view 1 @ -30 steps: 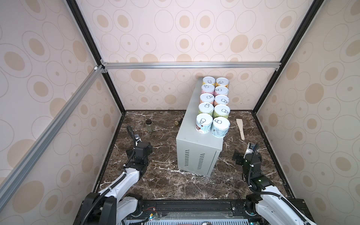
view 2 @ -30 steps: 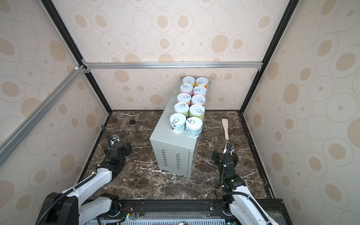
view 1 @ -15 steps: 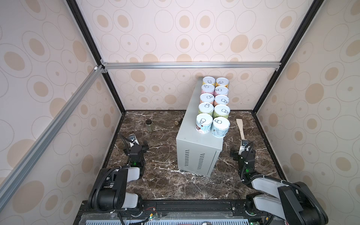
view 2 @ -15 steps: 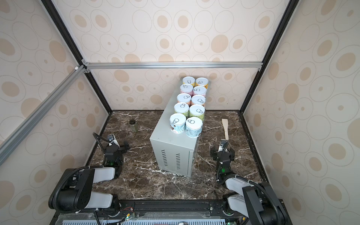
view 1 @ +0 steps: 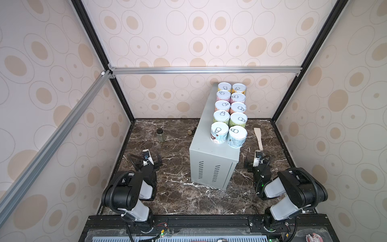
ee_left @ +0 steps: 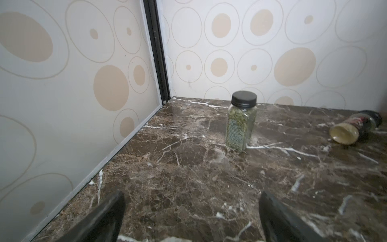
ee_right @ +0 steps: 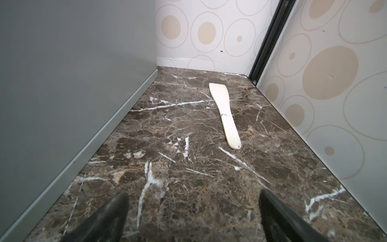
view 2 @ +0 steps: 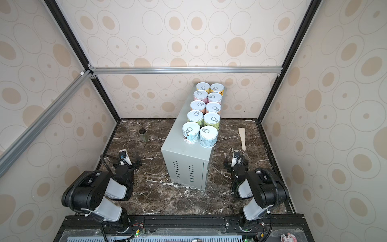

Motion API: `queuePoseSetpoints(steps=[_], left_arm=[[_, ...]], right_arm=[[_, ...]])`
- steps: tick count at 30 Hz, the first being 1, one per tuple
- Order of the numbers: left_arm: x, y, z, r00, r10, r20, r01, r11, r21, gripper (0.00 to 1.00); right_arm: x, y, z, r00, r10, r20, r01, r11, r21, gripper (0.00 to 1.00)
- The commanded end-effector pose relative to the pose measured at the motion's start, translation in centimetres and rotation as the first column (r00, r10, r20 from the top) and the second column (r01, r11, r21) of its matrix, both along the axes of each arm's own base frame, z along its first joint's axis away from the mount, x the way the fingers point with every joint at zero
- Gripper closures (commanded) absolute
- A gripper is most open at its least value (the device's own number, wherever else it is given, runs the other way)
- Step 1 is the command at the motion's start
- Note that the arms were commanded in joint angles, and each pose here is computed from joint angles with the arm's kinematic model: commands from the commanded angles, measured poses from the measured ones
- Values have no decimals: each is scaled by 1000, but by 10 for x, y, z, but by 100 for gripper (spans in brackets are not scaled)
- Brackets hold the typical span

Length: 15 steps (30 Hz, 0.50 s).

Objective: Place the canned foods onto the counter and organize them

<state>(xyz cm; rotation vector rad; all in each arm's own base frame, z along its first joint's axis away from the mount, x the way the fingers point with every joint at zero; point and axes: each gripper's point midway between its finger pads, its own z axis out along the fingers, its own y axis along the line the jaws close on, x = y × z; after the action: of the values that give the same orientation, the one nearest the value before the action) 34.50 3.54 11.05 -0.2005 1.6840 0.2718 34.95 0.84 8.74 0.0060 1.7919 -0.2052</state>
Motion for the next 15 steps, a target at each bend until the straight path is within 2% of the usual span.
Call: queuePoseSetpoints(steps=[1, 4, 6, 7, 15], left_arm=[[24, -6, 23, 999, -24, 49, 22, 999, 42, 1], [26, -4, 22, 998, -41, 47, 40, 999, 23, 1], [26, -4, 20, 998, -42, 37, 42, 999, 18, 1], [26, -4, 21, 998, -42, 44, 41, 999, 21, 1], [24, -4, 22, 998, -42, 49, 41, 999, 21, 1]], right_arm=[[18, 3, 17, 1000, 10, 29, -10, 1000, -10, 1], [41, 1, 4, 992, 11, -127, -10, 1000, 12, 1], [50, -6, -3, 981, 69, -182, -49, 992, 117, 1], [48, -7, -5, 977, 73, -199, -50, 991, 122, 0], [48, -5, -3, 980, 81, -183, -61, 992, 114, 0]])
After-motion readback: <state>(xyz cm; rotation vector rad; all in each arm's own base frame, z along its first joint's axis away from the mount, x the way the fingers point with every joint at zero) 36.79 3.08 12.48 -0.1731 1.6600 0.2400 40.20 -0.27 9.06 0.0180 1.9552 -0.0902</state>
